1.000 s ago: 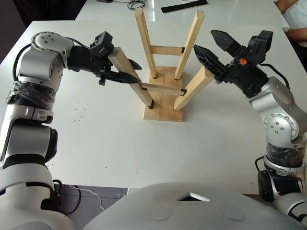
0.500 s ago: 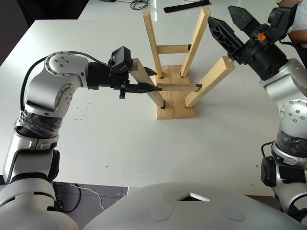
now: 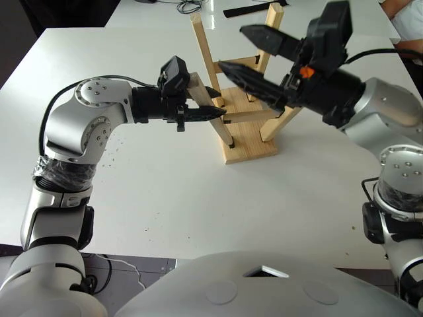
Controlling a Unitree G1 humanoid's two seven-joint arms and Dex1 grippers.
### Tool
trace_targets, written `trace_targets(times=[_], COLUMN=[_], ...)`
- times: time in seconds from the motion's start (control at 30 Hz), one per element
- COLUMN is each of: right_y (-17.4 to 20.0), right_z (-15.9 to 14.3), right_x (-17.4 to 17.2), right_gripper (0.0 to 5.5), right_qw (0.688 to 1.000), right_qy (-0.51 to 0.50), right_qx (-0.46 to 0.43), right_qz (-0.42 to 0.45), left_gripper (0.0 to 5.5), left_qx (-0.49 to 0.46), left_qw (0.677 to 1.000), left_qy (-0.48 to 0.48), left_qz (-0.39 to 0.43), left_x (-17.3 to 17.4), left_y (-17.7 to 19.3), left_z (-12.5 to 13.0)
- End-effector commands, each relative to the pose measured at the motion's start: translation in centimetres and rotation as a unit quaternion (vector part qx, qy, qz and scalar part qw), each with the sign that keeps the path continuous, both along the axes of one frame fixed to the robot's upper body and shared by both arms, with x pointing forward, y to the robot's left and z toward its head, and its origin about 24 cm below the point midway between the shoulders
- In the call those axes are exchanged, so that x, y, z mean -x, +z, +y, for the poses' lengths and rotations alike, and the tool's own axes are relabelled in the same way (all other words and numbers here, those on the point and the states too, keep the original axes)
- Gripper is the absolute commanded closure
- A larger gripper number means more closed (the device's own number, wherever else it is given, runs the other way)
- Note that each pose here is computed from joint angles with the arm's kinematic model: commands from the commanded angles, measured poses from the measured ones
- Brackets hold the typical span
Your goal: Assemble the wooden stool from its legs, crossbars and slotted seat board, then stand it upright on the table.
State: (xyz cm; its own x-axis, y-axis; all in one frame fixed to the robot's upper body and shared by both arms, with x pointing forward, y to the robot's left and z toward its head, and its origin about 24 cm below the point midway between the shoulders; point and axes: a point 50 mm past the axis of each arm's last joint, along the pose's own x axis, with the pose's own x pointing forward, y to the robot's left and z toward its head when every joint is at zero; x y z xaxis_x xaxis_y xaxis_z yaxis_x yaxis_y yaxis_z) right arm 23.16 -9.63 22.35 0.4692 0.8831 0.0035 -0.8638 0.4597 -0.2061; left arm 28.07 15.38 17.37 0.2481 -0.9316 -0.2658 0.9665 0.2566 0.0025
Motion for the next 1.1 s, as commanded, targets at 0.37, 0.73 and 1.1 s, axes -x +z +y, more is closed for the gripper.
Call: trace_targets(times=[0.37,0.73,1.1], right_y=[9.8,1.4,-1.8], right_z=[-7.2,-9.9,-7.5], right_x=[-2.8,-4.5,-3.0], right_gripper=[4.39,5.50,5.50], right_qw=[0.970,0.963,0.973], right_qy=[-0.149,-0.223,-0.153], right_qx=[-0.102,0.112,0.158], right_qz=[-0.163,-0.104,-0.072], left_gripper=[3.46,3.46,3.46], left_qx=[-0.122,-0.097,-0.111], left_qw=[0.992,0.993,0.991], left_qy=[-0.012,-0.015,-0.028], left_qz=[0.039,0.069,0.074], left_x=[1.3,0.4,-1.2], left_y=[-5.9,-5.6,-6.1], left_z=[-0.8,-0.4,0.1])
